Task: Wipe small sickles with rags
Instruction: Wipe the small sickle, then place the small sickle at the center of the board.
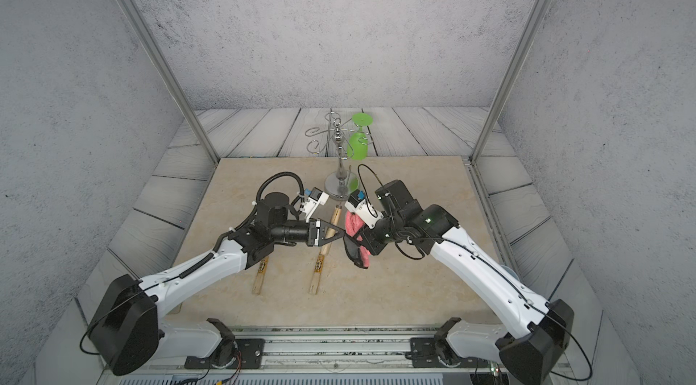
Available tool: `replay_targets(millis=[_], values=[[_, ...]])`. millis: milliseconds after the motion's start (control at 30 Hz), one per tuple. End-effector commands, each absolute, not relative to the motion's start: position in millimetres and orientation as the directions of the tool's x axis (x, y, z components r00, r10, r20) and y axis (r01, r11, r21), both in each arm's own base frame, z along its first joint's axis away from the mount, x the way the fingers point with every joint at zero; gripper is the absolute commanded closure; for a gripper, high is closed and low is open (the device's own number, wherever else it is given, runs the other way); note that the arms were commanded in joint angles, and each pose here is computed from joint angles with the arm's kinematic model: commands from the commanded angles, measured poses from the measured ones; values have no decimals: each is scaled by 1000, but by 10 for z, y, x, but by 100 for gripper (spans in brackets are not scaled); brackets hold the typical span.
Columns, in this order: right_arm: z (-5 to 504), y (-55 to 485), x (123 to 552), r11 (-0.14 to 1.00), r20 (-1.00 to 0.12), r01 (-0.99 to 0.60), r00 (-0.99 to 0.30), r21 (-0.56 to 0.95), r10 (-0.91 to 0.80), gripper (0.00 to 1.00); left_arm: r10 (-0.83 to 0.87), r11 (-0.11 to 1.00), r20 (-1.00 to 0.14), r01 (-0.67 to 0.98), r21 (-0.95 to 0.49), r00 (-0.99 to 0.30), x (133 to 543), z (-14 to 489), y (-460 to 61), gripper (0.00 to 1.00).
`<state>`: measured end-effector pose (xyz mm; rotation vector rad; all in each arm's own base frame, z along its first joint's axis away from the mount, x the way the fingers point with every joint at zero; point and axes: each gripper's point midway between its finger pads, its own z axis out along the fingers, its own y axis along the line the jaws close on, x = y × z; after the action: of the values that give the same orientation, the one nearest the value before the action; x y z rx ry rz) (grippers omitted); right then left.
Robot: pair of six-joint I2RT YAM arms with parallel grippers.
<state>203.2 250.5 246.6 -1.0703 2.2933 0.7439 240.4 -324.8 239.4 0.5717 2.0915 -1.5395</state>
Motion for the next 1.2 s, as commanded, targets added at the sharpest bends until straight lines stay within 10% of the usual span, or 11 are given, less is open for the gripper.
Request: replay_targets(millis=[0, 333, 1167], values=[[2455, 2373, 1881, 578, -607, -766, -609, 282, -510, 90, -2, 368, -660, 613, -699, -751, 2604, 2472, -3134, 100], [2207, 1527, 2418, 928, -521, -332, -829, 167, -203, 91, 208, 462, -624, 638, -616, -753, 2143, 1856, -3289, 100], [1791, 1100, 2627, 962, -413, -119, -911, 246, -7, 87, 448, 633, -471, 642, -433, -760, 3092, 700, -4092, 100]])
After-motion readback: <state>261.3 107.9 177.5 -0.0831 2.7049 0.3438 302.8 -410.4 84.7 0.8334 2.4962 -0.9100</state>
